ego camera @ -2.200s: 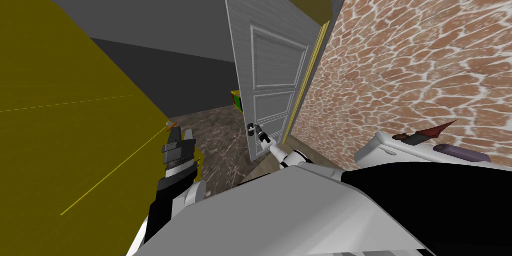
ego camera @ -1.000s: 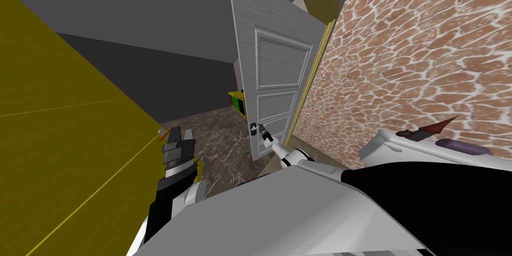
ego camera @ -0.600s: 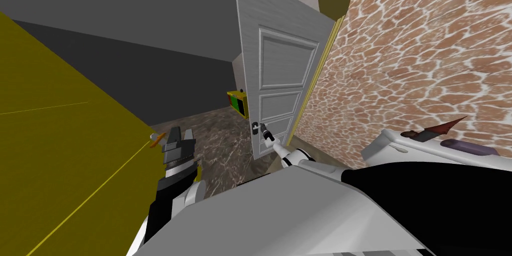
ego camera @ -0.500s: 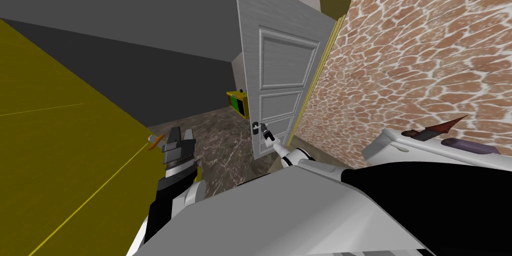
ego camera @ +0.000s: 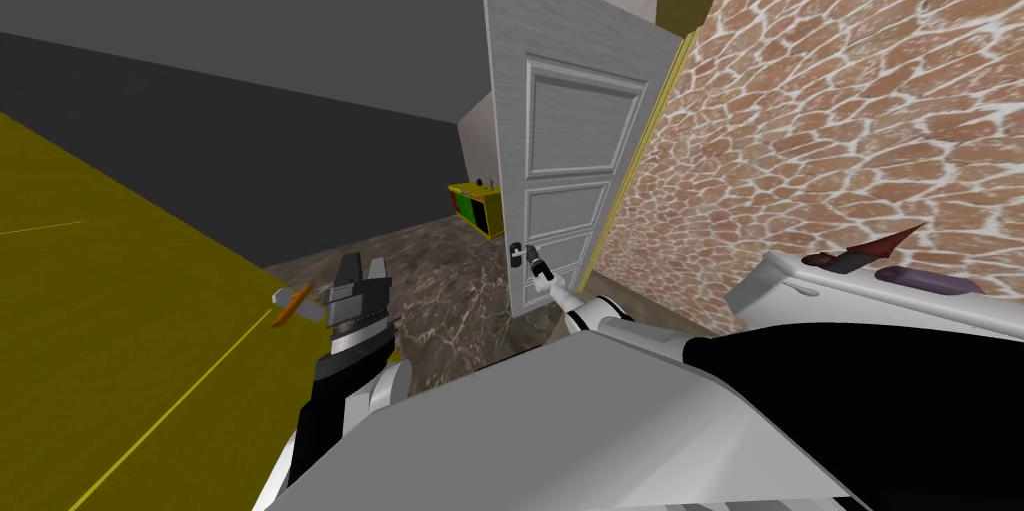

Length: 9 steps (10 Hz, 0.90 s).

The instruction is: Push the door open

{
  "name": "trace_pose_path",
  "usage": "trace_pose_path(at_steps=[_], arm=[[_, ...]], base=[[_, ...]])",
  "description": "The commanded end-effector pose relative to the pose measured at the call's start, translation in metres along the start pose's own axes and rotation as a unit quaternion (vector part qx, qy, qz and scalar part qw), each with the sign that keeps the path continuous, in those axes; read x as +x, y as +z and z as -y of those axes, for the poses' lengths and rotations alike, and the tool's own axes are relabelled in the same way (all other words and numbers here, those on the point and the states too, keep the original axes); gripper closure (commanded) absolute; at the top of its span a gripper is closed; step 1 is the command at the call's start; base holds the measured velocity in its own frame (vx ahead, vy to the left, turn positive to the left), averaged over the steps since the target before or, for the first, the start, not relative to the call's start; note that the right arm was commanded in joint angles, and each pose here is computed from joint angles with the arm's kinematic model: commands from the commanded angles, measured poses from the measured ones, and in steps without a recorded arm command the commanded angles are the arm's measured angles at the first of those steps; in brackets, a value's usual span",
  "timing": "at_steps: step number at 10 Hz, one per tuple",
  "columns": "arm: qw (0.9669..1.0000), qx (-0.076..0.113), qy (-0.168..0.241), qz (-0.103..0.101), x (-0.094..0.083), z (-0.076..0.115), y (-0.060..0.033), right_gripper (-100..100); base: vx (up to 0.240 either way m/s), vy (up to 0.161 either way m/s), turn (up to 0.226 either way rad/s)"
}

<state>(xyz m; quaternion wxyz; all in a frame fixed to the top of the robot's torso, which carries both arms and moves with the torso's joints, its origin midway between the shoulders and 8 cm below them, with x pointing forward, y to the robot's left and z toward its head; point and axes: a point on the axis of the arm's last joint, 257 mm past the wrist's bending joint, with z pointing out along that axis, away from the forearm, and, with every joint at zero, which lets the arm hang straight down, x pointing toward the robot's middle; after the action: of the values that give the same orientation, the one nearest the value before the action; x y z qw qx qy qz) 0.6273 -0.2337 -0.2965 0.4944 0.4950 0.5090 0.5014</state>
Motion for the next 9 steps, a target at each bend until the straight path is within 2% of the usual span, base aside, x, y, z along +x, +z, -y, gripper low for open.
trace_pose_path(at_steps=[1, 3, 5, 9], arm=[[1.0000, -0.004, 0.002, 0.006, -0.005, -0.004, 0.0022, 100], [0.9999, -0.004, 0.003, 0.012, -0.011, -0.004, 0.0018, 100], [0.9997, -0.003, 0.000, 0.024, -0.027, -0.004, 0.0006, 100], [0.9991, -0.003, 0.001, 0.041, -0.047, -0.003, -0.0016, 100]], base=[[0.155, 0.123, -0.061], [0.135, 0.126, -0.055], [0.089, 0.044, -0.049], [0.166, 0.073, -0.045]])
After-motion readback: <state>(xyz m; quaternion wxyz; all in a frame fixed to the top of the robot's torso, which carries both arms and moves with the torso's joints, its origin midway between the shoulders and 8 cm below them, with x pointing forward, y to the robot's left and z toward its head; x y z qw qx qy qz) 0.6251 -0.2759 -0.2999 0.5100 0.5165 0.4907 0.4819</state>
